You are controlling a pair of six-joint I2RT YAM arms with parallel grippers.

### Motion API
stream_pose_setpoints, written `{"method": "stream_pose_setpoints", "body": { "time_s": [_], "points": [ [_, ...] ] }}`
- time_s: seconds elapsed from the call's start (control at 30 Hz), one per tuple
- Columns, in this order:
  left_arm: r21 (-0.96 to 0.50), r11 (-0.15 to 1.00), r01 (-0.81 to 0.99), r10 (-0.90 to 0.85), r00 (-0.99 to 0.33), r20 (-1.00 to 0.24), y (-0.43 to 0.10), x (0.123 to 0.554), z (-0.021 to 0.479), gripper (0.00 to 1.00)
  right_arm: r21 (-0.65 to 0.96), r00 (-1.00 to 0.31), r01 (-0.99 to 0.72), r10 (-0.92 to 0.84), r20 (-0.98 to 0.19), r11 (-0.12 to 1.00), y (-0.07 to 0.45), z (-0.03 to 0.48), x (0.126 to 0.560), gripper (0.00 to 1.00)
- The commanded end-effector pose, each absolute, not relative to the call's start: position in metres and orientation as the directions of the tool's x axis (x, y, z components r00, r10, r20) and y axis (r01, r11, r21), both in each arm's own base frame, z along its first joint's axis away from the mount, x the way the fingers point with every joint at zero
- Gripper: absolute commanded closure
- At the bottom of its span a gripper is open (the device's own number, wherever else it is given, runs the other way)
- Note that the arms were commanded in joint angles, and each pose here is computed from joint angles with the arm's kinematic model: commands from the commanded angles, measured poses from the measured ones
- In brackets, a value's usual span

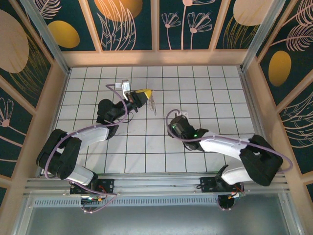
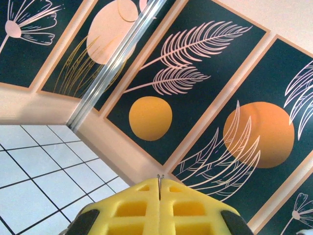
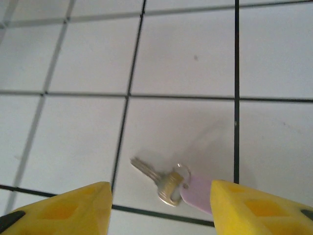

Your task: Put the keys on the keyring

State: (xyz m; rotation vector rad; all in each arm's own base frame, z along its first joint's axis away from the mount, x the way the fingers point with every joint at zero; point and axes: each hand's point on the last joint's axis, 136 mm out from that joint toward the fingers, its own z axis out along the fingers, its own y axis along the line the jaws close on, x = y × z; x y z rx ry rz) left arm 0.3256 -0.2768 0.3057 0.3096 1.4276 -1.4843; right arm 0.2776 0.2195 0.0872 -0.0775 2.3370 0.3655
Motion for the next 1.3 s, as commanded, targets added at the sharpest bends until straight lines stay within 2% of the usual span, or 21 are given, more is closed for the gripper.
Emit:
{"method": "stream_pose_setpoints", "body": {
  "time_s": [0.0,0.33,0.7,0.83,0.97,1.27],
  "points": [
    [-0.564,0.177,0.807,-0.502,-0.419,-0.757,-0.273,0.321,0.319,1.0,0.357,-0.739,-0.153,0.134,-0.66,0.921,0.22,0.09,0.278,0.47],
    [-0.569,0.159,0.807,-0.503,-0.43,-0.75,-0.274,0.32,0.317,1.0,0.364,-0.782,-0.172,0.098,-0.615,0.915,0.217,0.065,0.285,0.59],
    [-0.569,0.151,0.809,-0.504,-0.432,-0.748,-0.275,0.32,0.318,1.0,0.369,-0.828,-0.202,0.043,-0.56,0.907,0.225,0.033,0.287,0.62],
    [-0.57,0.151,0.807,-0.504,-0.433,-0.747,-0.275,0.321,0.317,1.0,0.374,-0.836,-0.209,0.033,-0.547,0.904,0.227,0.026,0.285,0.67],
    [-0.569,0.149,0.809,-0.504,-0.433,-0.747,-0.276,0.321,0.317,1.0,0.386,-0.837,-0.215,0.034,-0.546,0.897,0.229,0.027,0.284,0.73],
    [-0.576,0.144,0.805,-0.507,-0.439,-0.741,-0.276,0.322,0.316,1.0,0.434,-0.829,-0.231,0.057,-0.556,0.871,0.232,0.041,0.278,0.94]
  ]
}}
